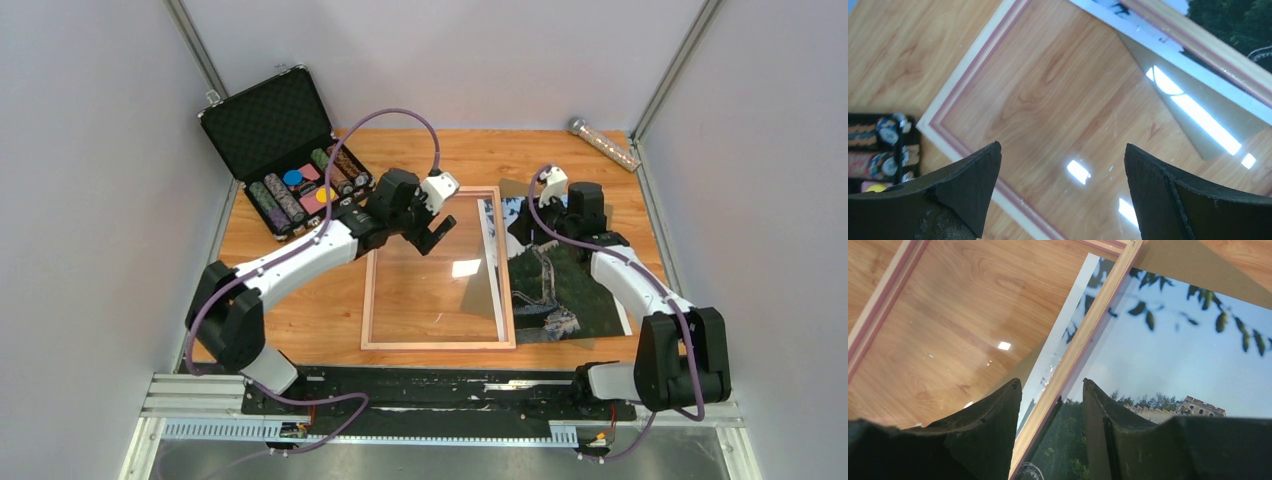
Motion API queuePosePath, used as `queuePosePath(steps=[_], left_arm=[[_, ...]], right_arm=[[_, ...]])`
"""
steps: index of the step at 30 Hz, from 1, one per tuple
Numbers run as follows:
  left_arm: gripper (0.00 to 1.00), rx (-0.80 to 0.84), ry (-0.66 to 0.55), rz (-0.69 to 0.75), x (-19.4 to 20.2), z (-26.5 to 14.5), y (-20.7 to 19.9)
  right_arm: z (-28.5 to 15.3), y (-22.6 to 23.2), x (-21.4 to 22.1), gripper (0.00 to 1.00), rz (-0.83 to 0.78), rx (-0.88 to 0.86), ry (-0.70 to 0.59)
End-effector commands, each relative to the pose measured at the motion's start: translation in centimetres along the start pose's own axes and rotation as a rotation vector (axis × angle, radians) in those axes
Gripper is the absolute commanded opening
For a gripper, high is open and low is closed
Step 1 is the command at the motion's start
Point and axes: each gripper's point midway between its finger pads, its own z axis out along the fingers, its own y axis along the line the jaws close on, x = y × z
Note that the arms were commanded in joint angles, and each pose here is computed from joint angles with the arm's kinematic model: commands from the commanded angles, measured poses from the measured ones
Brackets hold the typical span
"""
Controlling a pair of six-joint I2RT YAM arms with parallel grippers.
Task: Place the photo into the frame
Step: Place the photo frame item in the photo frame, then adjust the photo frame at the center of the board.
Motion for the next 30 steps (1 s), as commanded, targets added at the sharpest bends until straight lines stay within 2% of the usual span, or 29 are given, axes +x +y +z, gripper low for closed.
queuePosePath(steps=[1, 6, 11, 13, 16, 18, 23, 30], left_arm=[[1.0, -0.096, 0.107, 0.032, 3.4, -3.7, 2.4], [1.0, -0.136, 0.229, -0.016, 7.6, -4.8, 4.0], [1.0, -0.142, 0.304, -0.084, 10.1, -4.4, 5.0], [1.0, -0.148, 0.331, -0.101, 10.9, -4.1, 5.4], [1.0, -0.152, 0.366, -0.13, 11.8, -3.5, 6.0], [1.0, -0.152, 0.397, -0.146, 12.6, -3.2, 6.4], [1.0, -0.129, 0.483, -0.207, 15.0, -2.4, 7.6], [0.95, -0.037, 0.497, -0.359, 15.3, -1.8, 8.0]], right_arm=[[0.3, -0.4, 0.3, 0.48, -0.103, -0.003, -0.031], [-0.2, 0.1, 0.8, 0.51, -0.131, -0.022, -0.04], [-0.4, -0.4, 0.0, 0.58, -0.143, 0.008, -0.056], [-0.8, -0.7, -0.5, 0.63, -0.146, 0.036, -0.064], [-1.6, -0.9, -1.3, 0.8, -0.156, 0.067, -0.085], [-2.0, -0.8, -1.8, 0.85, -0.166, 0.072, -0.096], [-3.0, -0.3, -3.1, 0.85, -0.179, 0.067, -0.131], [-4.4, -1.3, -3.6, 0.85, -0.163, 0.109, -0.158]])
